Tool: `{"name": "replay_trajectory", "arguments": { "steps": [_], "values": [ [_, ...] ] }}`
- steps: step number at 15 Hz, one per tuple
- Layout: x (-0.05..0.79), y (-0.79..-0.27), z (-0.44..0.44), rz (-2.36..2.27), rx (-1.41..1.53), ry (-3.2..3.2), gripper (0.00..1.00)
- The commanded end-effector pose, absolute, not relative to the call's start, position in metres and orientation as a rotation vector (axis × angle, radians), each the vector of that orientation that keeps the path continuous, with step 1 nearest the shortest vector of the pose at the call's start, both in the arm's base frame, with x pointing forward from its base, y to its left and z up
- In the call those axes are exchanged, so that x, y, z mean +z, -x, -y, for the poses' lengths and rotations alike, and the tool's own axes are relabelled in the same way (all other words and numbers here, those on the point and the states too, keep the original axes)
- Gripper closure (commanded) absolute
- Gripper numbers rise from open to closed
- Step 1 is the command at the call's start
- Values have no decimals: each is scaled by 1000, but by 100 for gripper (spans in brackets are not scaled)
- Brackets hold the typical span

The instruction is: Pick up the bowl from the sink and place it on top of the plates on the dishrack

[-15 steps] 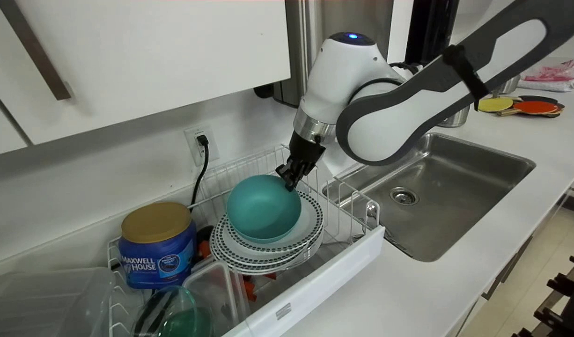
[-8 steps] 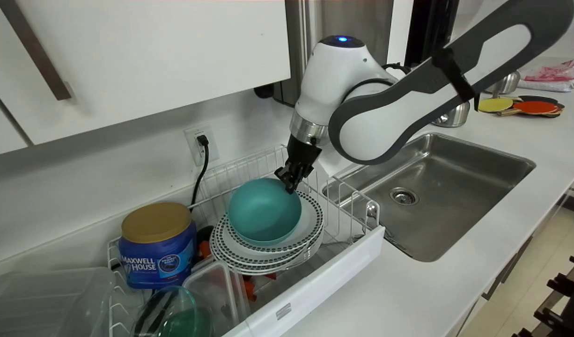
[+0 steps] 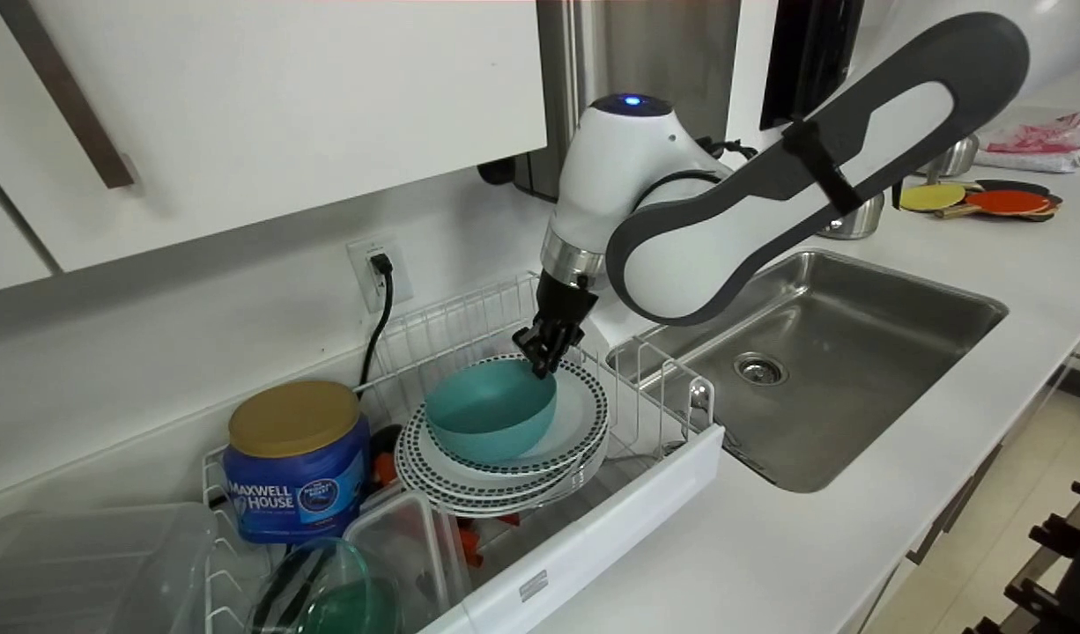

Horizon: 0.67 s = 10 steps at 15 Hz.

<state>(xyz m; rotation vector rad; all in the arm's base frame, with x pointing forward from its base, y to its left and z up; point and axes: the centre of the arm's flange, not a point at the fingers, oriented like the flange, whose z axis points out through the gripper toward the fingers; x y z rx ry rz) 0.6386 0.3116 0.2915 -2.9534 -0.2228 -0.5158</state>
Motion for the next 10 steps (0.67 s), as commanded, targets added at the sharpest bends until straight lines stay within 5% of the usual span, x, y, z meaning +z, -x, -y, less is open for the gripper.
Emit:
{"name": "replay_trajectory", "arguments": {
  "steps": [1,7,10],
  "values": [
    [304,-643,-314,228,-504,2951,46],
    [322,-634,-295,153,-556,2922,1],
    [328,-630,-284,97,-574,2889,0]
  ]
}}
